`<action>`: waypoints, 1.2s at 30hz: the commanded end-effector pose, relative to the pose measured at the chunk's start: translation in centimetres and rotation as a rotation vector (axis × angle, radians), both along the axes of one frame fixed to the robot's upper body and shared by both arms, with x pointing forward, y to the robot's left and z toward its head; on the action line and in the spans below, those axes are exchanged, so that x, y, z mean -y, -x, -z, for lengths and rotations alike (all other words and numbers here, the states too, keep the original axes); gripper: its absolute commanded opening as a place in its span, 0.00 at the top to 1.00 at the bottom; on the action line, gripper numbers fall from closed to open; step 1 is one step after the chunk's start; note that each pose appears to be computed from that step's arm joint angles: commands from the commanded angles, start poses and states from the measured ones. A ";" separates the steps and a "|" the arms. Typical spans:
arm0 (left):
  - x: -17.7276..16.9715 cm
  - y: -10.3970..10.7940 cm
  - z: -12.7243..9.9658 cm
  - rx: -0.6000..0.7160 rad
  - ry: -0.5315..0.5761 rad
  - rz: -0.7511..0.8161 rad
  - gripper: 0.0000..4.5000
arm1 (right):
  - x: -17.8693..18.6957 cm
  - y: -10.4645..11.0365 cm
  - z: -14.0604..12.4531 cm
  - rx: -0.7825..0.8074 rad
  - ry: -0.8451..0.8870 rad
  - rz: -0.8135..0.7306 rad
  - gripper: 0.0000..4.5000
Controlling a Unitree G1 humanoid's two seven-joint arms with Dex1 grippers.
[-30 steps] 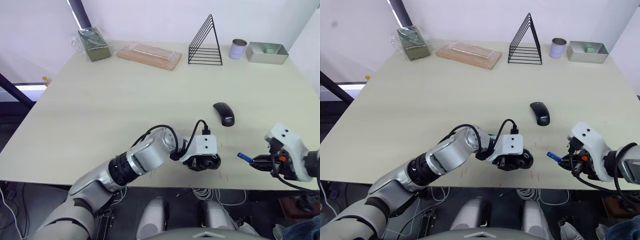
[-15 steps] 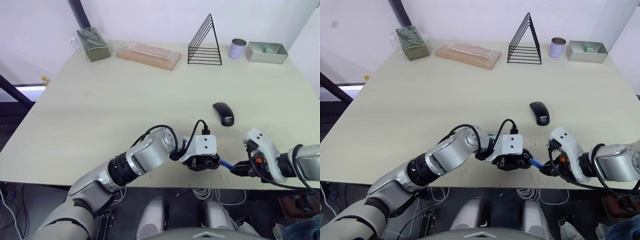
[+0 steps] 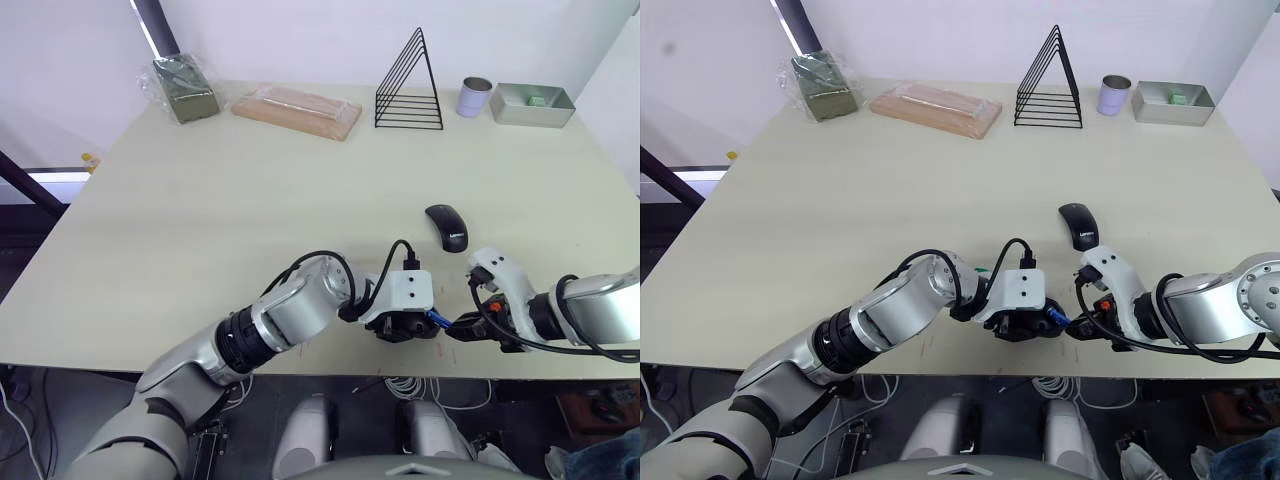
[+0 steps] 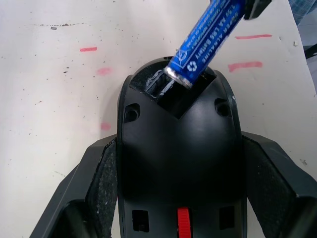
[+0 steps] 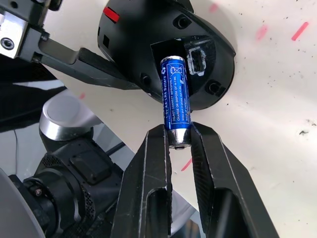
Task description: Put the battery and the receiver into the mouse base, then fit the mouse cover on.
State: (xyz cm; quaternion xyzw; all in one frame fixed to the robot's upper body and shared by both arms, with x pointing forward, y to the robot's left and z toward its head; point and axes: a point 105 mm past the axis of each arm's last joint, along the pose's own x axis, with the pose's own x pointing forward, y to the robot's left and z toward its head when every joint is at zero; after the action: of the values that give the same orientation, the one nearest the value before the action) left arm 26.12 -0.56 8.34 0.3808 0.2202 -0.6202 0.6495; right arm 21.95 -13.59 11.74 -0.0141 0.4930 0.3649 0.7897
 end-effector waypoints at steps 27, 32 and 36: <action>-0.2 0.3 1.8 -0.037 -0.047 -0.025 0.34 | 0.2 -1.0 -0.4 0.023 -0.001 -0.004 0.41; -0.3 0.2 1.9 -0.039 -0.050 -0.028 0.34 | 0.9 0.9 -1.2 0.143 0.015 -0.079 0.41; -0.4 0.2 1.9 -0.040 -0.050 -0.027 0.34 | 1.5 1.1 -0.9 0.400 0.099 -0.143 0.41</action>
State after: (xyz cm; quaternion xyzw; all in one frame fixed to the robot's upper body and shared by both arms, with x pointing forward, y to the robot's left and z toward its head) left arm 26.09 -0.88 8.20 0.3776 0.2209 -0.6211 0.6502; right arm 19.93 -15.35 11.01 -0.1061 0.4108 0.3790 0.8224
